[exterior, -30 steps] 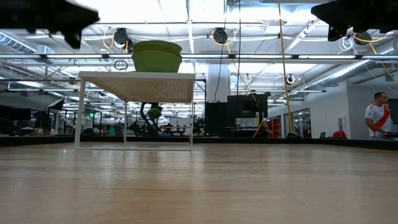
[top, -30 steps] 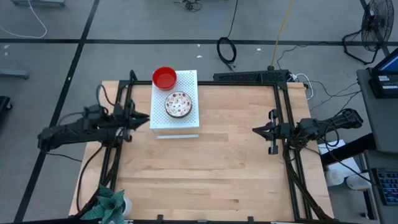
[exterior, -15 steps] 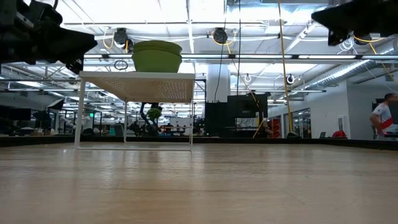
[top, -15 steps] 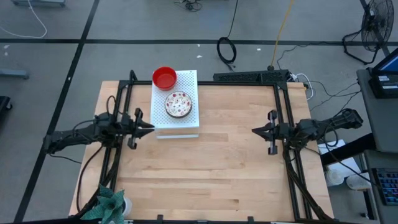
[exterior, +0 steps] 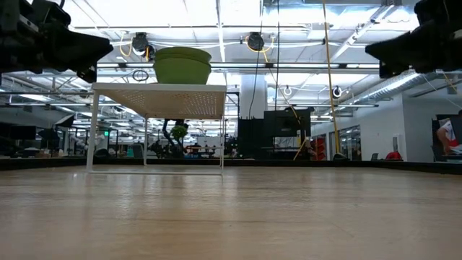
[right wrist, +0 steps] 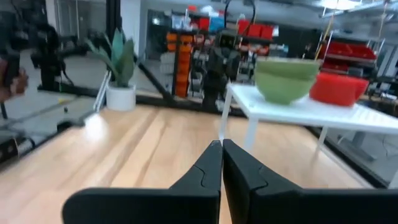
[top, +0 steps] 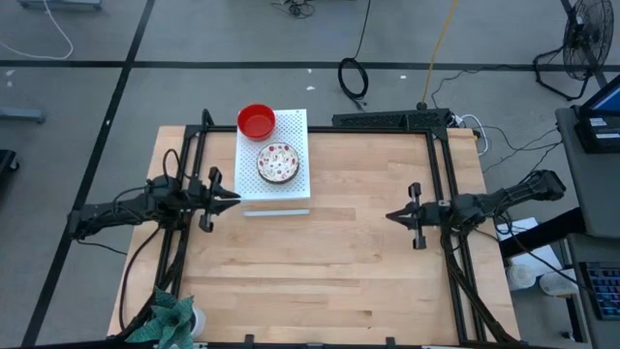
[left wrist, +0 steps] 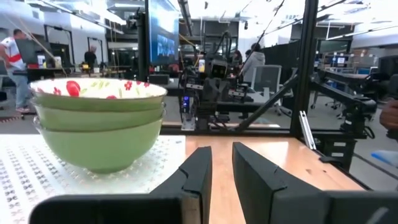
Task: Pick & Place Mini bowls
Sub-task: Return to Home Position
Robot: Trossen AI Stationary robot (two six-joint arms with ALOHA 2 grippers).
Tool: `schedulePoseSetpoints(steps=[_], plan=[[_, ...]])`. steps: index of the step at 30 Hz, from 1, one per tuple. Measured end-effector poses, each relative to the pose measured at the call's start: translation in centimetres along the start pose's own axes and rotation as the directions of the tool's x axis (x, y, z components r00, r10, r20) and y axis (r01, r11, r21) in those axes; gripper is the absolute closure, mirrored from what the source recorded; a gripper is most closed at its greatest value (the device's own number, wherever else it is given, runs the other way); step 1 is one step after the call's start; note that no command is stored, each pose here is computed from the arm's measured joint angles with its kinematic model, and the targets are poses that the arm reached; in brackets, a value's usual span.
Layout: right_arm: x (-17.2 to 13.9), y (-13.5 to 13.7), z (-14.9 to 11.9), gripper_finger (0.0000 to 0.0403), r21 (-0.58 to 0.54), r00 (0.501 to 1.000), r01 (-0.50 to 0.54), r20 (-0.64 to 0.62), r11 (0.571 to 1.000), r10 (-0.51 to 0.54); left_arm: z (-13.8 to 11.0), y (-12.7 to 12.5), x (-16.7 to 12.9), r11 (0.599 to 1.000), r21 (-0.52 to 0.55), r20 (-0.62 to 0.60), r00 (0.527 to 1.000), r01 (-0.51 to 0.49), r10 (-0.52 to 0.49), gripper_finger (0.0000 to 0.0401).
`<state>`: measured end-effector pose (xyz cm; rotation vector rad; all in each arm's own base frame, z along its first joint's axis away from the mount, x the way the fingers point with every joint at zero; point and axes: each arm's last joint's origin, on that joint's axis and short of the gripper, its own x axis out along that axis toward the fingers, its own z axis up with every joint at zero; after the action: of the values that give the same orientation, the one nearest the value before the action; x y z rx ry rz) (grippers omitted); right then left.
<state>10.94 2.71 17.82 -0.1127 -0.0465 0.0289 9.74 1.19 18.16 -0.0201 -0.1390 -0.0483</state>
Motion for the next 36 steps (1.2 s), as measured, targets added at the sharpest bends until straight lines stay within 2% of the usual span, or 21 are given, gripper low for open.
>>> schedulePoseSetpoints(steps=[5, 15, 22, 32, 36], plan=[[-0.1, 0.1, -0.6, 0.0403, -0.024, 0.998, -0.011, -0.061, 1.000, 0.009, -0.3, 0.0, 0.0, 1.000, -0.020, -0.030, 1.000, -0.002, 0.002, 0.0336], [-1.7, -0.4, -0.5, 0.0403, 0.003, 0.999, -0.035, -0.018, 0.999, 0.036, -0.4, 0.0, 0.0, 0.995, 0.099, -0.038, 0.999, 0.001, 0.002, 0.0336], [-1.8, -0.1, -0.7, 0.0403, -0.028, 0.988, -0.146, -0.049, 0.989, 0.145, -0.4, 0.0, 0.0, 0.994, 0.108, -0.040, 0.999, 0.002, 0.002, 0.0336], [-1.6, -0.6, -0.8, 0.0403, 0.003, 0.998, -0.039, -0.056, 0.999, 0.040, -0.4, 0.0, 0.0, 0.994, 0.110, -0.042, 0.999, 0.002, 0.003, 0.0336], [-1.6, -0.5, -0.8, 0.0403, 0.104, 0.997, -0.038, -0.058, 0.994, 0.044, -0.4, 0.0, 0.0, 0.994, 0.110, -0.042, 0.999, 0.002, 0.003, 0.0336]])
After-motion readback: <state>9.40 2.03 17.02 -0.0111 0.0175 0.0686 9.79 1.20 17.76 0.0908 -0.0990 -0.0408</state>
